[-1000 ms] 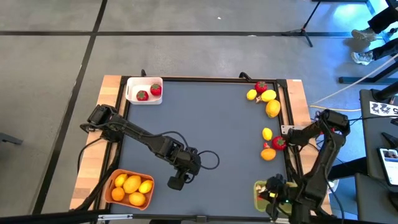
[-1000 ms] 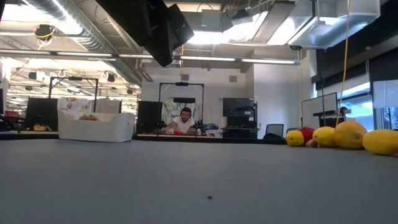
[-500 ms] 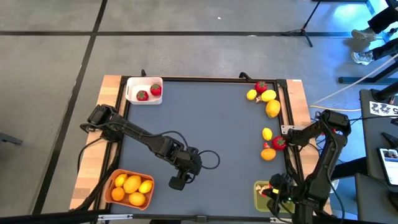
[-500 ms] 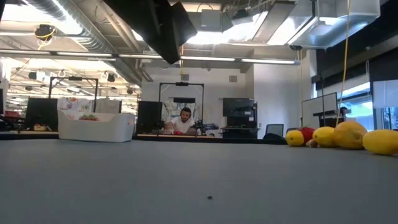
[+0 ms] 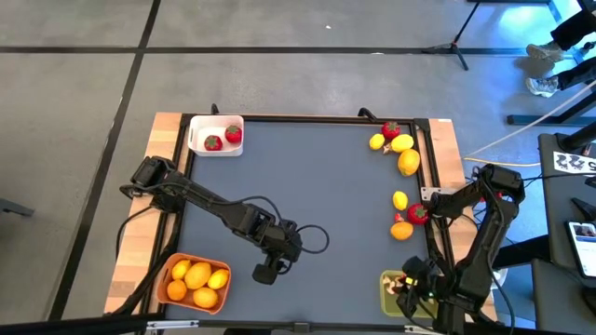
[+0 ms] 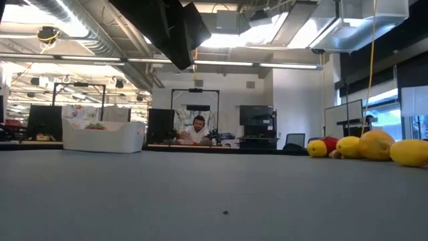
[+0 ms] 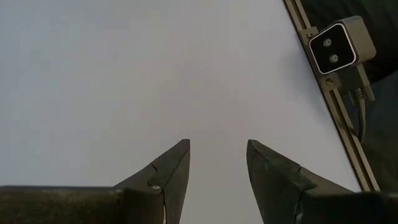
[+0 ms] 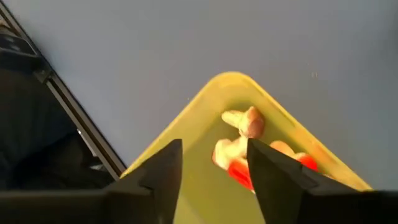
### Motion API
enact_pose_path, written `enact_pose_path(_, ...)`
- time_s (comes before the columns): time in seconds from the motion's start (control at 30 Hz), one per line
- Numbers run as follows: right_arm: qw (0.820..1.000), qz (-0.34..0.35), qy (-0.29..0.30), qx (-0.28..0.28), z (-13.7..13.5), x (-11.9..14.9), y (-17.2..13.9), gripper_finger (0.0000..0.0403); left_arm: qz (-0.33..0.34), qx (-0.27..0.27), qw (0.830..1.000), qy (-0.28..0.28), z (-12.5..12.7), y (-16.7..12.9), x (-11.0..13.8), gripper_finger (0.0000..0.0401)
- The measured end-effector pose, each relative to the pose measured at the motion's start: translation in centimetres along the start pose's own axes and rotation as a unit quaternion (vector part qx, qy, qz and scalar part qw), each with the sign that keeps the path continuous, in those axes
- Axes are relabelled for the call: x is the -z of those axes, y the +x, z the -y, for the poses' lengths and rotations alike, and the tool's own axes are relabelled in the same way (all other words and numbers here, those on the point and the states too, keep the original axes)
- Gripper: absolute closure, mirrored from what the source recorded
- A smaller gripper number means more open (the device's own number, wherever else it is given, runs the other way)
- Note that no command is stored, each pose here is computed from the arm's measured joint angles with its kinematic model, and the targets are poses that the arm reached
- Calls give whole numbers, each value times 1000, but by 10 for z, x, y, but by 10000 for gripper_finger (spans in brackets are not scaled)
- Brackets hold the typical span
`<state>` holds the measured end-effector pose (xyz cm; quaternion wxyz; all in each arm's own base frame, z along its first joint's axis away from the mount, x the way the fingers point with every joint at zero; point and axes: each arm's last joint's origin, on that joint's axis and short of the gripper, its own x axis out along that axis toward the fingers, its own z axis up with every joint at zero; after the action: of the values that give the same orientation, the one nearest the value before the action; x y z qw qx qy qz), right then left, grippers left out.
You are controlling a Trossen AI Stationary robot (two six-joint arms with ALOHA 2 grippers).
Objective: Sort produce into baskets
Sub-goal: Put the yellow lemon into the orange bin
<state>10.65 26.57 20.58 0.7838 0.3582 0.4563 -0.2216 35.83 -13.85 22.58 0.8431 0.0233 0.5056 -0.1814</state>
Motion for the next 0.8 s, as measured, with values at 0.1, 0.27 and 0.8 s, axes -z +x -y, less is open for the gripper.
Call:
enact_pose_path(0.1,1000,21,1,-13,-1,-1,0,203,-2,-8,1000,-5,0,0,1,246)
enact_pose_path(0.27,998,37,4,-42,-3,-7,-8,188,-20,-39,999,-21,-2,-7,5,246)
enact_pose_path(0.8,986,163,-30,-20,-4,-50,-8,185,-10,-179,983,-44,1,-119,32,246)
